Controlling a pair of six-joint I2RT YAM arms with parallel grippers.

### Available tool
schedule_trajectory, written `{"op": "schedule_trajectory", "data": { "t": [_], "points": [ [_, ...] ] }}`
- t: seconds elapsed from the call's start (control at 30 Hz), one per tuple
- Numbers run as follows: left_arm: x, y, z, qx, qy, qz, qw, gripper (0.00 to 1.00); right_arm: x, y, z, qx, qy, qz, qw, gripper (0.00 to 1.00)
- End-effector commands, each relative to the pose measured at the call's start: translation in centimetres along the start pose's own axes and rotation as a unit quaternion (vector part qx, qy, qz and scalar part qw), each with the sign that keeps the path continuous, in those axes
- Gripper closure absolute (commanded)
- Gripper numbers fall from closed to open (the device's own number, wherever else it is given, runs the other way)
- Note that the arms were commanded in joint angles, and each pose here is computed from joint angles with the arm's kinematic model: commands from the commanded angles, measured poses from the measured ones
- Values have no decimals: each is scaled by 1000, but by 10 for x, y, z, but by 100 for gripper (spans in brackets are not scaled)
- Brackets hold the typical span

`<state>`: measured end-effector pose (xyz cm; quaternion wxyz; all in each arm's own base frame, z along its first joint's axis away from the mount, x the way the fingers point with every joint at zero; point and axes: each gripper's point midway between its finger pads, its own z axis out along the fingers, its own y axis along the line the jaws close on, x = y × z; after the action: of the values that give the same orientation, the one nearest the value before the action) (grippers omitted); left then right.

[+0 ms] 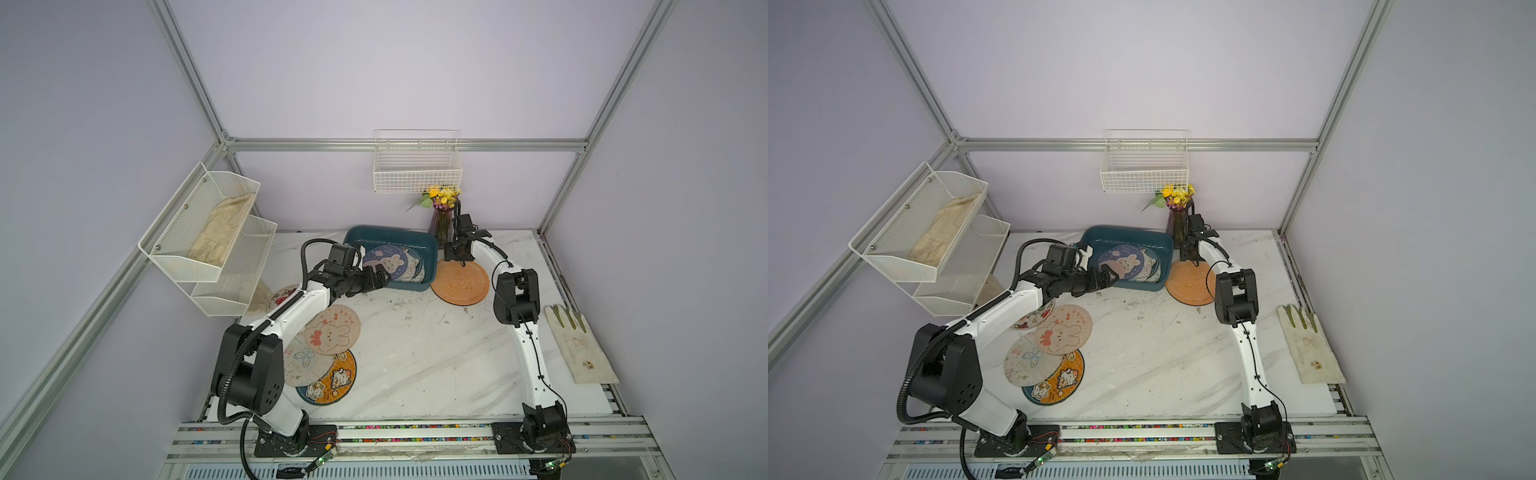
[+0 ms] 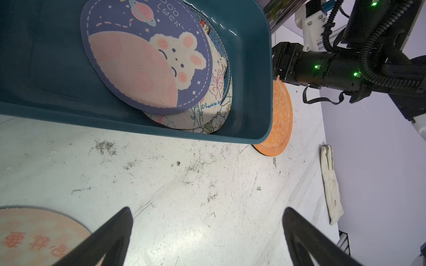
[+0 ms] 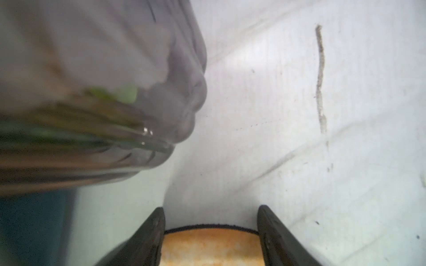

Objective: Put the coasters into the storage box
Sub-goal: Move the coaster to the center of the board.

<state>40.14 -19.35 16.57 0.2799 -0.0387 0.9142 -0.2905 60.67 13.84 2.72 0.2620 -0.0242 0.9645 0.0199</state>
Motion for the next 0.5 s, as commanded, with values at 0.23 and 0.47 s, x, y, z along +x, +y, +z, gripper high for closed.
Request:
{"op": "schedule_trajectory", "data": {
  "t": [0.23, 0.47],
  "points": [
    [-15, -15, 1, 19, -12, 14, 1000, 0, 130, -8, -3, 15, 199, -60, 978, 36],
    [-13, -18, 2, 28, -7, 12, 1000, 0, 166, -15, -35, 9, 233, -60, 971, 36]
  ]
}}
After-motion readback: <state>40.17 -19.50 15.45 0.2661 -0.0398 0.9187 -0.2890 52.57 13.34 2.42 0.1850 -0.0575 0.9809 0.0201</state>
